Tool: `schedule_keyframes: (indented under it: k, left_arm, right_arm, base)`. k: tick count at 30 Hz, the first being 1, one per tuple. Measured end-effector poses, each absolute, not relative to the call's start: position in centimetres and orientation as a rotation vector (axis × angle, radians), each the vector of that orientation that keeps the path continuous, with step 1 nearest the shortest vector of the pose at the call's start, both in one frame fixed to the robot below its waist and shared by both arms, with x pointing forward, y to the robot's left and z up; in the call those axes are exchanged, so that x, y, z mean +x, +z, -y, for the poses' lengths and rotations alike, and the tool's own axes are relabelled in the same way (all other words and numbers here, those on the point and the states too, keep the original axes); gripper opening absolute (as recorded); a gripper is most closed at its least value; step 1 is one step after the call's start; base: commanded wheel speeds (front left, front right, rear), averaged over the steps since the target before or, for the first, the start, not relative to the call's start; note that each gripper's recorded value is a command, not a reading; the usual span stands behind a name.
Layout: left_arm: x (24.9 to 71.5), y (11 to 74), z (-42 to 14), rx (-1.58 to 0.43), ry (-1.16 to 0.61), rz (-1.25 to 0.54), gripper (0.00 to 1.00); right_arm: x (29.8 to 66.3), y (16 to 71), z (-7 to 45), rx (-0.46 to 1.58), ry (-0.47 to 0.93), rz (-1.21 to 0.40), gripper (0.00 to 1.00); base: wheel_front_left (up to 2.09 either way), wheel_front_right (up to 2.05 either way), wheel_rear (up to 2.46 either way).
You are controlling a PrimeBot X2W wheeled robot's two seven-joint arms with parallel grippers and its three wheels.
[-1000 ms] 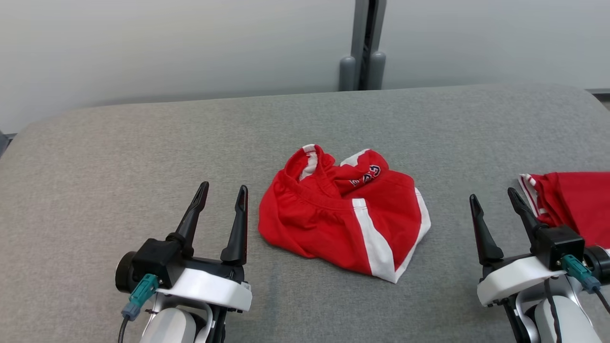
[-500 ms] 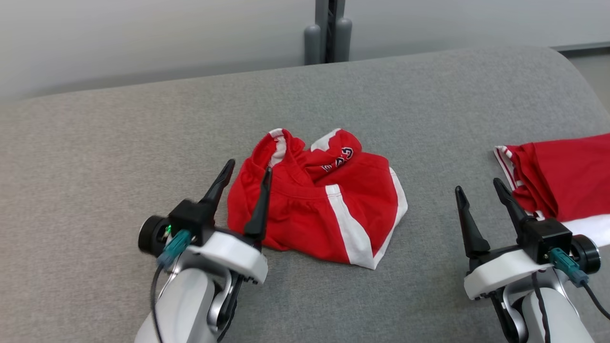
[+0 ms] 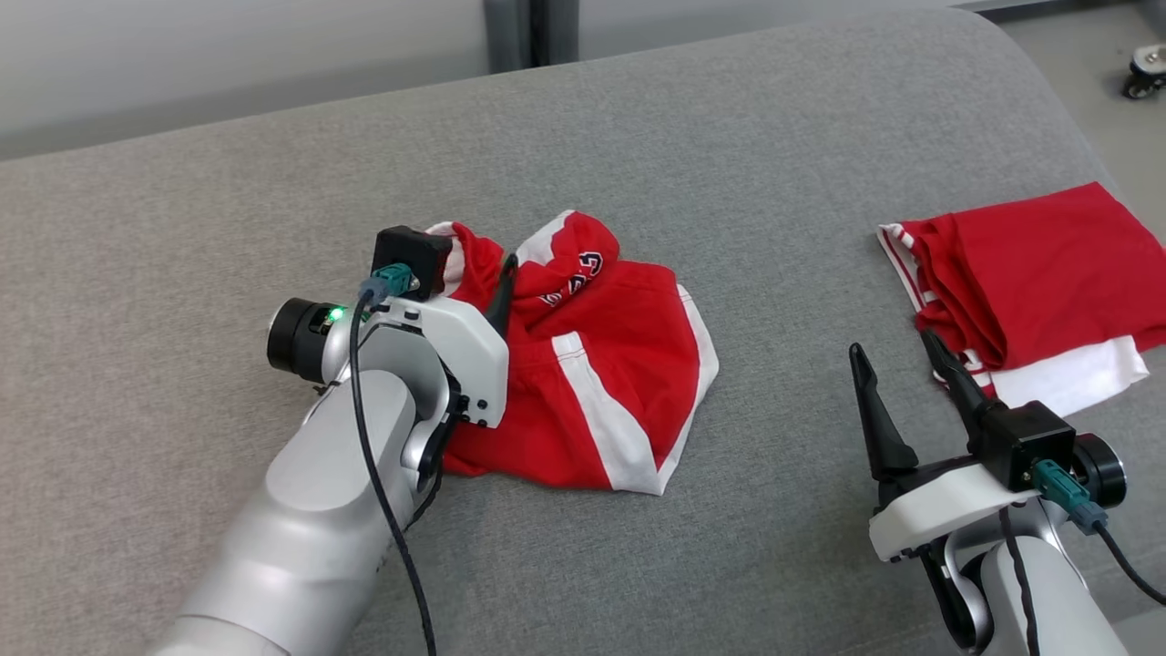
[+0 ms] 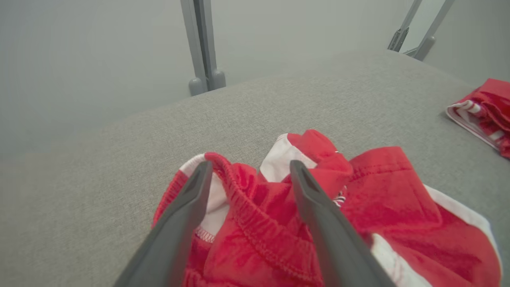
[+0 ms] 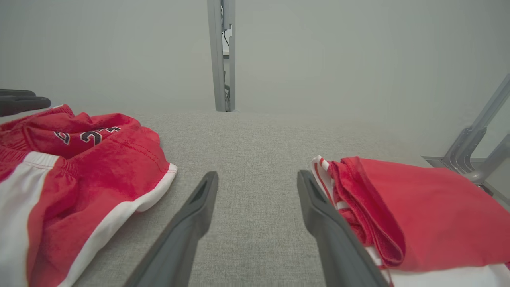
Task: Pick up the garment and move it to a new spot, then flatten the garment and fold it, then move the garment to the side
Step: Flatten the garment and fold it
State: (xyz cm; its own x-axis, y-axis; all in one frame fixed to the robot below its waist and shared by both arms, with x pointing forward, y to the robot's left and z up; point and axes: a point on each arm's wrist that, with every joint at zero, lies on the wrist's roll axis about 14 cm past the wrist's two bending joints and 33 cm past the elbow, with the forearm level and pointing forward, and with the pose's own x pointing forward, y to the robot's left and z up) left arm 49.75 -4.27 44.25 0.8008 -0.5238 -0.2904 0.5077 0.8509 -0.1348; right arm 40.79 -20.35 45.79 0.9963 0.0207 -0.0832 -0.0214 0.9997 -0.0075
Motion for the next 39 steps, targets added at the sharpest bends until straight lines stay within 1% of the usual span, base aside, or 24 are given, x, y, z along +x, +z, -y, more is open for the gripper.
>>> schedule_keyframes:
  k: [3,8,14,15,16,17,18,19,21,23,28,33,36,37,39]
  left_arm:
    - [49.8,42.4,4.8,-0.003,-0.566,-0.419,1.0]
    - [50.2,41.4,5.0,0.071,-0.573,-0.483,1.0]
    - [50.8,40.4,4.3,0.104,-0.538,-0.539,1.0]
    - [50.9,40.3,4.2,0.107,-0.535,-0.546,0.93]
    - [50.8,40.1,4.1,0.103,-0.53,-0.558,0.93]
    - [50.8,39.9,3.9,0.1,-0.525,-0.567,0.5]
    - [50.8,39.8,3.8,0.098,-0.521,-0.572,0.2]
    - [50.9,39.9,3.8,0.088,-0.521,-0.569,0.0]
    - [51.4,40.8,4.1,0.058,-0.525,-0.528,0.0]
    - [52.2,42.5,4.6,0.023,-0.535,-0.447,0.0]
    - [53.3,48.4,6.5,-0.076,-0.602,-0.193,0.0]
    - [53.8,54.7,7.5,-0.175,-0.642,-0.009,0.0]
    - [54.4,59.3,6.3,-0.209,-0.618,0.132,0.0]
    - [54.5,59.6,5.5,-0.204,-0.604,0.15,0.0]
    - [54.4,57.9,3.6,-0.182,-0.569,0.124,0.0]
  right_arm:
    - [40.4,45.4,21.1,-0.008,-0.001,-0.096,1.0]
    - [40.4,45.3,21.3,0.0,-0.01,-0.1,1.0]
    - [40.6,45.2,21.3,0.01,-0.01,-0.1,1.0]
    - [40.6,45.2,21.2,0.012,-0.009,-0.1,1.0]
    - [40.6,45.2,21.2,0.015,-0.008,-0.1,1.0]
    - [40.7,45.2,21.1,0.015,-0.006,-0.101,1.0]
    - [40.7,45.1,21.1,0.016,-0.006,-0.102,1.0]
    - [40.7,45.1,21.1,0.016,-0.005,-0.102,1.0]
    - [40.7,45.1,21.0,0.016,-0.004,-0.102,1.0]
    - [40.7,45.2,21.0,0.017,-0.003,-0.099,1.0]
    - [40.8,45.7,21.0,0.019,-0.004,-0.085,1.0]
    - [41.1,46.1,20.7,0.025,0.003,-0.072,1.0]
    - [41.4,46.2,20.2,0.029,0.016,-0.065,1.0]
    - [41.5,46.3,20.1,0.03,0.02,-0.063,1.0]
    - [41.7,46.4,19.8,0.032,0.027,-0.059,1.0]
  base:
    - [0.0,0.0,0.0]
    - [0.0,0.0,0.0]
    - [0.0,0.0,0.0]
    - [0.0,0.0,0.0]
    - [0.0,0.0,0.0]
    - [0.0,0.0,0.0]
    - [0.0,0.0,0.0]
    - [0.0,0.0,0.0]
    - [0.0,0.0,0.0]
    - [0.0,0.0,0.0]
    - [0.0,0.0,0.0]
    - [0.0,0.0,0.0]
    - [0.0,0.0,0.0]
    - [0.0,0.0,0.0]
    - [0.0,0.0,0.0]
